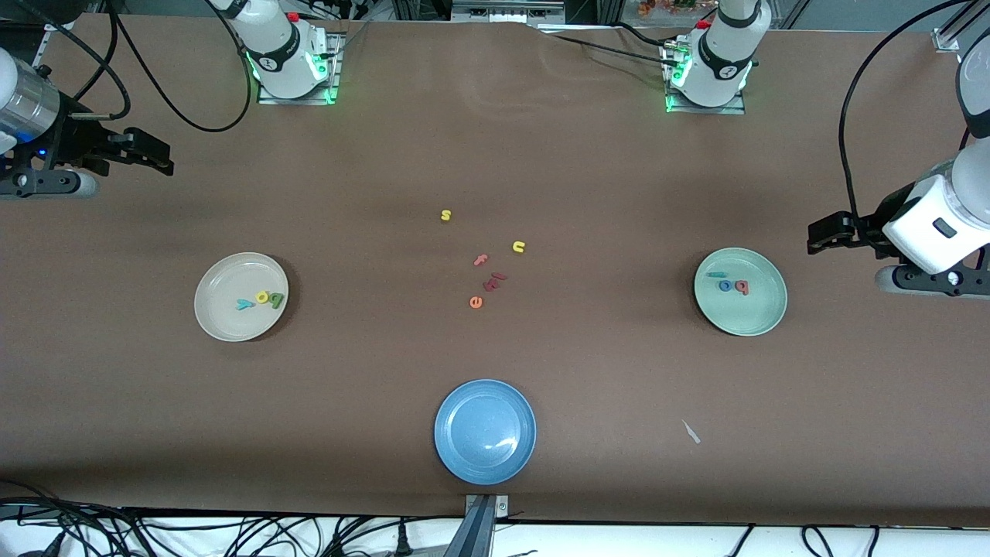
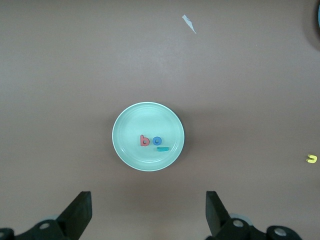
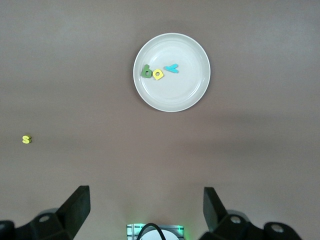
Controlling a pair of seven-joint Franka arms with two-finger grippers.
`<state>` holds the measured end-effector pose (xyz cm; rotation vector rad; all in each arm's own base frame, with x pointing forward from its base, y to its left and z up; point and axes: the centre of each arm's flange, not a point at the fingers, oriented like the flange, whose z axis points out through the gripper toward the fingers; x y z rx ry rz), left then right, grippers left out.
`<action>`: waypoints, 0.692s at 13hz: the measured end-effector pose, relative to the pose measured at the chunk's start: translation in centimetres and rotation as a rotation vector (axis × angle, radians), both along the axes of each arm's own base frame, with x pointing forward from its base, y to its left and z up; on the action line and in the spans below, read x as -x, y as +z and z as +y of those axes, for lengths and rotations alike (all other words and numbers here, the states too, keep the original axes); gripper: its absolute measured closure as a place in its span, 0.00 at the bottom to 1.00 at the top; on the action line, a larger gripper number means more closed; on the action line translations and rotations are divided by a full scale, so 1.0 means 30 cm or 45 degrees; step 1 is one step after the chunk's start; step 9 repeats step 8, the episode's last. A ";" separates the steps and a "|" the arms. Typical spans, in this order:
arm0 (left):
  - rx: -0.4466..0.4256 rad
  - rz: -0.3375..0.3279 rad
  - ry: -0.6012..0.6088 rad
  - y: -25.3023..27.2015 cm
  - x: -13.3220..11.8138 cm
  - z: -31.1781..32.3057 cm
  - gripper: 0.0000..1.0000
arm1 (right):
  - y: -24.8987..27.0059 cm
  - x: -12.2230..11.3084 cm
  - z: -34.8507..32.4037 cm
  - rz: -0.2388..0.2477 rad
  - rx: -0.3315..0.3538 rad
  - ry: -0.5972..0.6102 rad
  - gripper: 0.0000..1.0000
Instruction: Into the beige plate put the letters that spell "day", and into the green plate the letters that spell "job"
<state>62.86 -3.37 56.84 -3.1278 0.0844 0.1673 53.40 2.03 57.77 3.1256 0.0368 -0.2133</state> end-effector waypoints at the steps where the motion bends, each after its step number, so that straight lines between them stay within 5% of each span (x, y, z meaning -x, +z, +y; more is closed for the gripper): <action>1: 0.000 0.000 0.000 0.000 0.000 0.000 0.00 | -0.001 -0.008 0.000 -0.001 0.000 0.000 0.00; 9: 0.000 0.001 0.000 -0.001 0.000 0.000 0.00 | -0.006 -0.022 0.001 0.001 -0.002 0.000 0.00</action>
